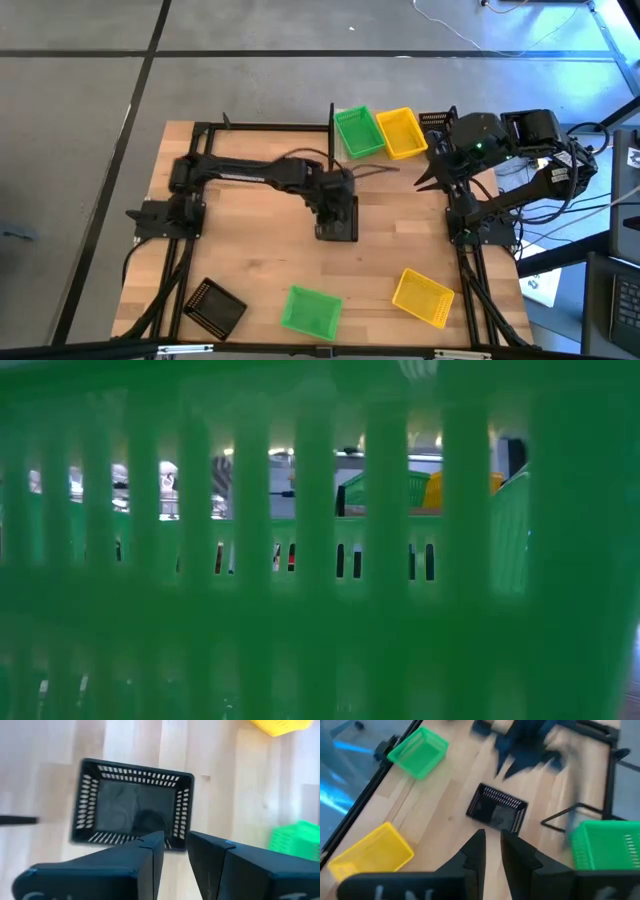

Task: Stack baskets on shelf by color
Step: Stack the top black bin on the black bin on the shelf

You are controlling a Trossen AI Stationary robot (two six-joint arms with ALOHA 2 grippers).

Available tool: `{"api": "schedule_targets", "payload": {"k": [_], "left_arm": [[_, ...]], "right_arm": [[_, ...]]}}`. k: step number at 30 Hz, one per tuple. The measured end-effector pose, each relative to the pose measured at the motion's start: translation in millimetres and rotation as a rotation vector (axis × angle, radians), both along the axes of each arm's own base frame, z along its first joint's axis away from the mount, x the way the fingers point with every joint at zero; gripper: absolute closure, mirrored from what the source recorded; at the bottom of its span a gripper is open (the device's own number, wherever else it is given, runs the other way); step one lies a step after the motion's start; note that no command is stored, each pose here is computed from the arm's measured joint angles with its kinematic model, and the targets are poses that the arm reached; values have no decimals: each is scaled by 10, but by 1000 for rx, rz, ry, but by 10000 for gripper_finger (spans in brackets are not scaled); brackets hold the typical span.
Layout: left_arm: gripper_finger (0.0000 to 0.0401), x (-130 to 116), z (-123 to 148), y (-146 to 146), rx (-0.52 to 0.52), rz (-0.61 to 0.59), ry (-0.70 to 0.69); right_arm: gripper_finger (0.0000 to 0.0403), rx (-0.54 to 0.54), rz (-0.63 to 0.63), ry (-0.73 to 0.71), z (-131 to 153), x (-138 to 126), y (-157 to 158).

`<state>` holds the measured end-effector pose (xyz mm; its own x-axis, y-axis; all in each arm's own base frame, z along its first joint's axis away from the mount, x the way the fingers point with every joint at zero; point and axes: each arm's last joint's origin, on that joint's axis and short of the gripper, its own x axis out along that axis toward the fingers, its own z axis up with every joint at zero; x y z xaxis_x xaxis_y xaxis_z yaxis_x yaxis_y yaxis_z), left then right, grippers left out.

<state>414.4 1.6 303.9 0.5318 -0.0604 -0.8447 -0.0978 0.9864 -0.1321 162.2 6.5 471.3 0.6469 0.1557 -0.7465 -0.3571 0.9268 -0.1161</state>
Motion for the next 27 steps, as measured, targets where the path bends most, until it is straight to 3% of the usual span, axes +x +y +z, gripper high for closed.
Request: {"api": "schedule_targets", "payload": {"k": [5,12,20,27], "left_arm": [[324,-393,549,29,64,51,-101],[324,-927,1144,70,149,202,-271],[324,-1295,1425,77,173,251,-348],[324,-1407,1474,49,143,273,-348]], "right_arm": [[344,-72,-23,58,-66,90,31],[344,-75,-44,158,-250,494,55],[336,-99,-17,277,-537,953,77],[289,-115,12,421,-856,1294,95]]}}
